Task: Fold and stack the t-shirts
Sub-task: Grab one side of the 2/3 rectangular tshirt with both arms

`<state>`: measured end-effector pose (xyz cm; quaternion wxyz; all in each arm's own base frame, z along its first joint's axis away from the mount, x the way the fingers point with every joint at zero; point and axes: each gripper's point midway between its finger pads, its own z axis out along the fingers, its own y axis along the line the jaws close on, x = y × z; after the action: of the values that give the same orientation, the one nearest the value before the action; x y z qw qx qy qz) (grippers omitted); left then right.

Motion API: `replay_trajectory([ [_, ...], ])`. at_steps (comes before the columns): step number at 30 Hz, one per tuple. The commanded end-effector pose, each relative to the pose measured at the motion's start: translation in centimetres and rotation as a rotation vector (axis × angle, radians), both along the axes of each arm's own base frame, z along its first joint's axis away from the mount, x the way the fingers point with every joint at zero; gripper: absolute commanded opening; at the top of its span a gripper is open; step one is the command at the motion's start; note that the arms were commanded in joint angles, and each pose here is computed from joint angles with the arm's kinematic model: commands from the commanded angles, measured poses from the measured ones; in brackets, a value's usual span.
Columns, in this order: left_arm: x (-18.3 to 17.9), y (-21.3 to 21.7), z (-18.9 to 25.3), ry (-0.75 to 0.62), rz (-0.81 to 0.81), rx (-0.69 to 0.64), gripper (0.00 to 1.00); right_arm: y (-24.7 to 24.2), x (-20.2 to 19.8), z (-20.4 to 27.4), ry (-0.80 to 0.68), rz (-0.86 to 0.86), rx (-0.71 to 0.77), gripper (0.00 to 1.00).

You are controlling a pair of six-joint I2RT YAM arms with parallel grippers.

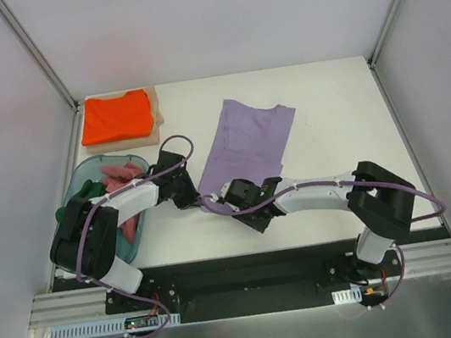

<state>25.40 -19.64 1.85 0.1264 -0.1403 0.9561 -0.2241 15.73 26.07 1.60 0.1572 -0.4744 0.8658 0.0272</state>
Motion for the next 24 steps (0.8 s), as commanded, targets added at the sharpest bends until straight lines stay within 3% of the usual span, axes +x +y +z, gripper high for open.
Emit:
replay_trajectory([
  [1, -1.0, 1.0, 0.3, -0.01, 0.003, 0.032, 0.0, -1.4, -0.3, -0.5, -0.013, -0.02, -0.097, 0.33],
  [6, -1.4, 1.2, 2.1, -0.062, 0.006, 0.006, 0.0, 0.6, -1.4, 1.4, -0.001, 0.028, -0.007, 0.05],
  [13, -1.9, 3.0, 6.5, -0.223, 0.088, -0.007, 0.0, 6.3, -7.3, 7.6, 0.239, 0.198, 0.372, 0.01],
  [24, -3.9, 7.0, 16.0, -0.554, 0.234, -0.072, 0.0, 9.4, -13.6, 17.1, 0.466, 0.401, 0.758, 0.01],
])
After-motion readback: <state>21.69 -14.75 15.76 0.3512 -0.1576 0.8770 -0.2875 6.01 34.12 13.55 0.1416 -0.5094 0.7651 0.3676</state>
